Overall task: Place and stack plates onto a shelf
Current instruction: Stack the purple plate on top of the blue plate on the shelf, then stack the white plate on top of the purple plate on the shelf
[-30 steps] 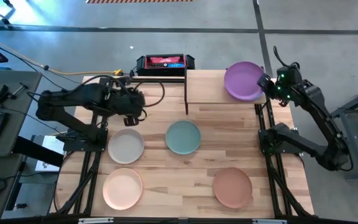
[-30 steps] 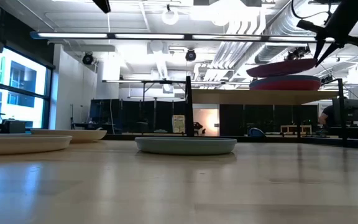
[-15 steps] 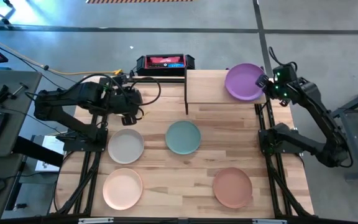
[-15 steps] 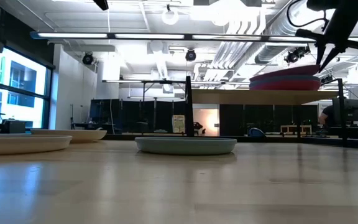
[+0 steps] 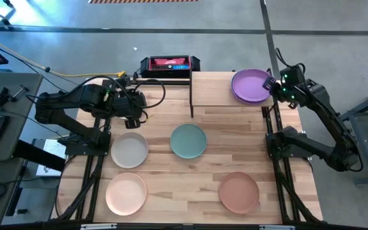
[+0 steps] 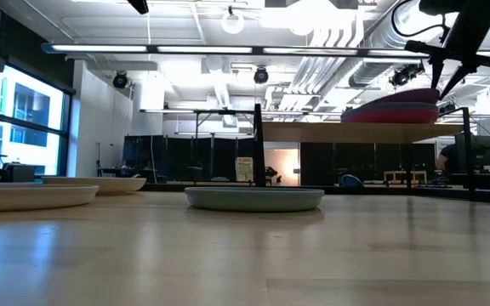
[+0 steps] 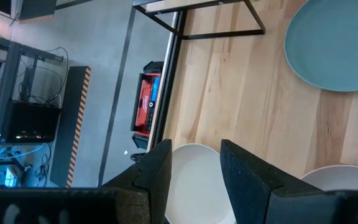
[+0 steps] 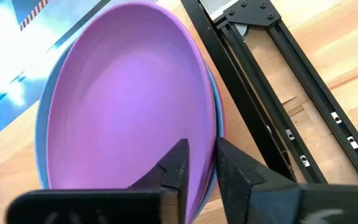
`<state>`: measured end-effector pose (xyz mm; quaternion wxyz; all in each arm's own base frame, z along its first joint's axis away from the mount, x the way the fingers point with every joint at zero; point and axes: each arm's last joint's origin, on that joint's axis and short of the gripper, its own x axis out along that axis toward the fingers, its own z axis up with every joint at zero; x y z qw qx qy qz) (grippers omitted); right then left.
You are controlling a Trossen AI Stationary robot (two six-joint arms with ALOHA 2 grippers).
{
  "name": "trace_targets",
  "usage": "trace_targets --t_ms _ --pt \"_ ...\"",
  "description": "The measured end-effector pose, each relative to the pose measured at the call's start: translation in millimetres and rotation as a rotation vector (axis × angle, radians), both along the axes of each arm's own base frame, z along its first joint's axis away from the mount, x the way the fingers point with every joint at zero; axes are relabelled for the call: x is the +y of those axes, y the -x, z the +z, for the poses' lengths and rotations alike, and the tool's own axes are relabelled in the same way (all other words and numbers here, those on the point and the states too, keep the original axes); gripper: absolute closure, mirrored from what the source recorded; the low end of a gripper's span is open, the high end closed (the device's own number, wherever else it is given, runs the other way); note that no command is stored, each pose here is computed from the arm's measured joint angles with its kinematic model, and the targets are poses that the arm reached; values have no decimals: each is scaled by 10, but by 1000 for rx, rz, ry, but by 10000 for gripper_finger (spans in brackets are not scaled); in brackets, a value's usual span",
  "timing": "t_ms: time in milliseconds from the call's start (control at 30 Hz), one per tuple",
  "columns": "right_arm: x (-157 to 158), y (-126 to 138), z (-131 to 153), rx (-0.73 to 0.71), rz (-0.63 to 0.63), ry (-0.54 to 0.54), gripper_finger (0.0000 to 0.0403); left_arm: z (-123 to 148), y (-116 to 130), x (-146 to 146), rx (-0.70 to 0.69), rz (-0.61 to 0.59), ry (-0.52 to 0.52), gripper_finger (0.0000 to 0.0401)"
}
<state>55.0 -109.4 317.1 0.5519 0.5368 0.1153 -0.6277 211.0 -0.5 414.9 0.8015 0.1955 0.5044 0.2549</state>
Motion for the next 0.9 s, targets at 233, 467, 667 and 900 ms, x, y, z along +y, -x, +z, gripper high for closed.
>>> trace_targets --t_ms 233,467,667,900 --pt "4 -17 2 -44 35 -18 304 -1 -1 0 0 0 0 274" --pt "27 -10 13 -60 44 -13 300 -2 -2 0 1 0 0 274" --pt "84 -8 65 -134 115 19 300 -5 -4 -6 -2 -4 24 274" --pt "88 -83 144 -272 366 70 300 -19 -7 20 -30 30 122 274"
